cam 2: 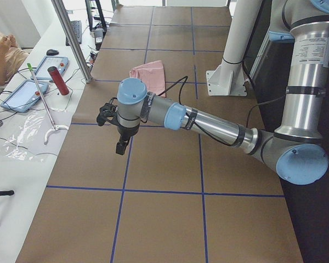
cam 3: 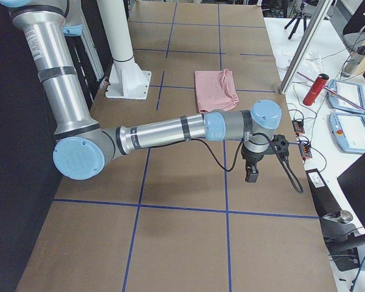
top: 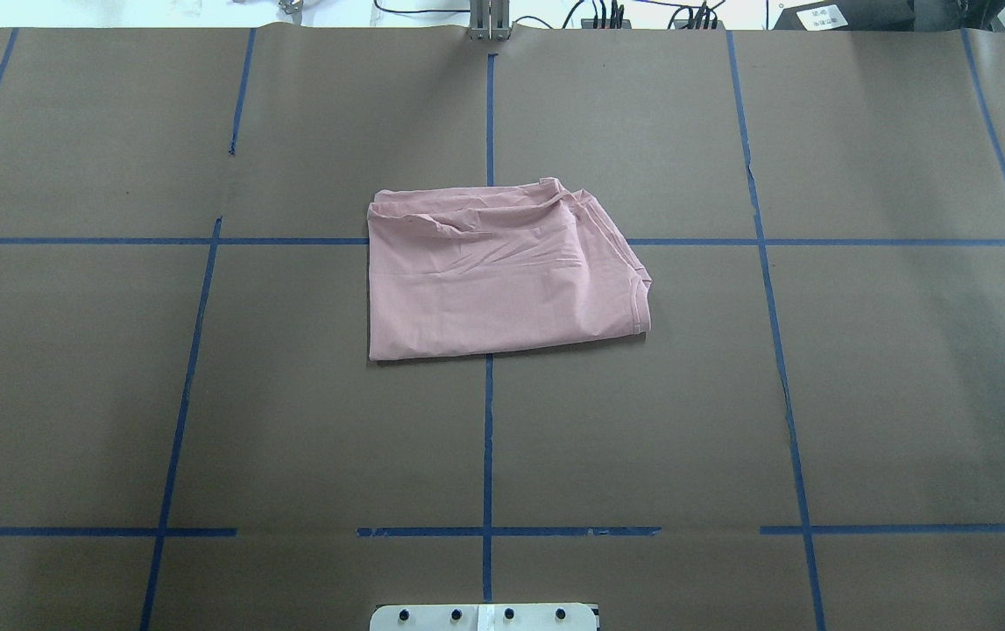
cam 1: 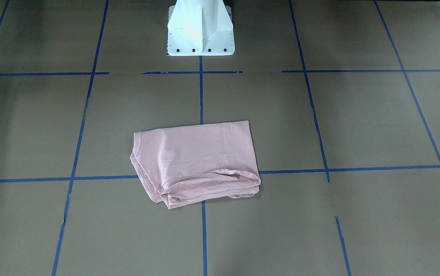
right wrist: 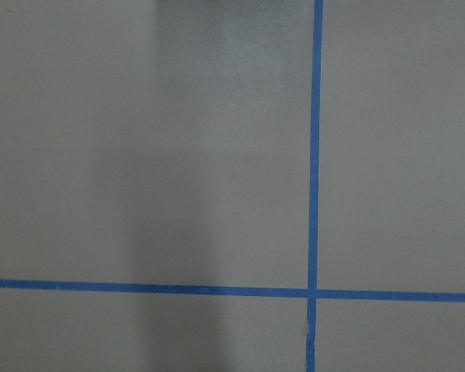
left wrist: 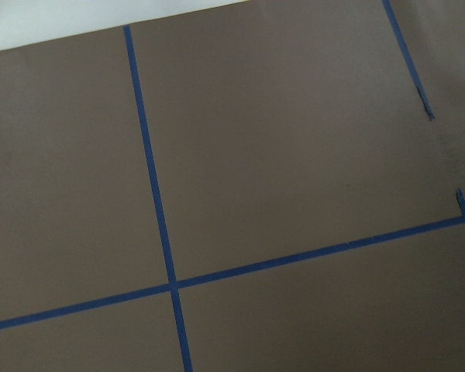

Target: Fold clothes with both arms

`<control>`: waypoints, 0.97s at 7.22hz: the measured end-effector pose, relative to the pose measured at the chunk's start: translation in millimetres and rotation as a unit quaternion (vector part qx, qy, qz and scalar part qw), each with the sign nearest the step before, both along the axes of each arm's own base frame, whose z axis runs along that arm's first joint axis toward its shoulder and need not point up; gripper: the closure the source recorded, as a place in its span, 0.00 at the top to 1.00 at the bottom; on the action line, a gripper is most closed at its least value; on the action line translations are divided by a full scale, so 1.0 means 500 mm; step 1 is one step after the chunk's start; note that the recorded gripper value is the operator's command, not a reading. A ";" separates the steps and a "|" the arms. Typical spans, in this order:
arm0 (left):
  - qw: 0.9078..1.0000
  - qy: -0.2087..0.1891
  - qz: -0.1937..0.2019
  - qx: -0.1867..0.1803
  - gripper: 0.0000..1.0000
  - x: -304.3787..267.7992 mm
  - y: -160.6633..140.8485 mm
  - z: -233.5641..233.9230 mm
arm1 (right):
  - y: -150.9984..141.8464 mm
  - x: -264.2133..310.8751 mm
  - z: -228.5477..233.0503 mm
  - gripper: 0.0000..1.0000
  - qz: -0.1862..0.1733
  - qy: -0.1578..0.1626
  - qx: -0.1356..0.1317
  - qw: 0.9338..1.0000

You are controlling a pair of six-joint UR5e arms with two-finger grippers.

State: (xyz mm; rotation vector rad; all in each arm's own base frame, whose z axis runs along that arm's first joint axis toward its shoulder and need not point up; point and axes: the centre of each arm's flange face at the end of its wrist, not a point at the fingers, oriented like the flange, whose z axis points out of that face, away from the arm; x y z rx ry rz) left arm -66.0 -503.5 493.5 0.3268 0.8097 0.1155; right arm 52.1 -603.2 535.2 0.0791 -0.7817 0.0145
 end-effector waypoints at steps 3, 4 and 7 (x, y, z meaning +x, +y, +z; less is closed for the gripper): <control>1.000 -0.001 0.001 0.016 1.00 0.000 0.015 -0.007 | 0.050 -0.028 -0.025 1.00 -0.009 -0.003 0.012 1.000; 1.000 -0.001 0.001 0.000 1.00 -0.001 0.031 0.003 | 0.070 -0.024 -0.038 1.00 -0.007 -0.005 0.012 1.000; 1.000 -0.001 -0.001 -0.031 1.00 -0.006 0.093 -0.002 | 0.111 -0.014 -0.010 1.00 -0.004 -0.017 -0.024 1.000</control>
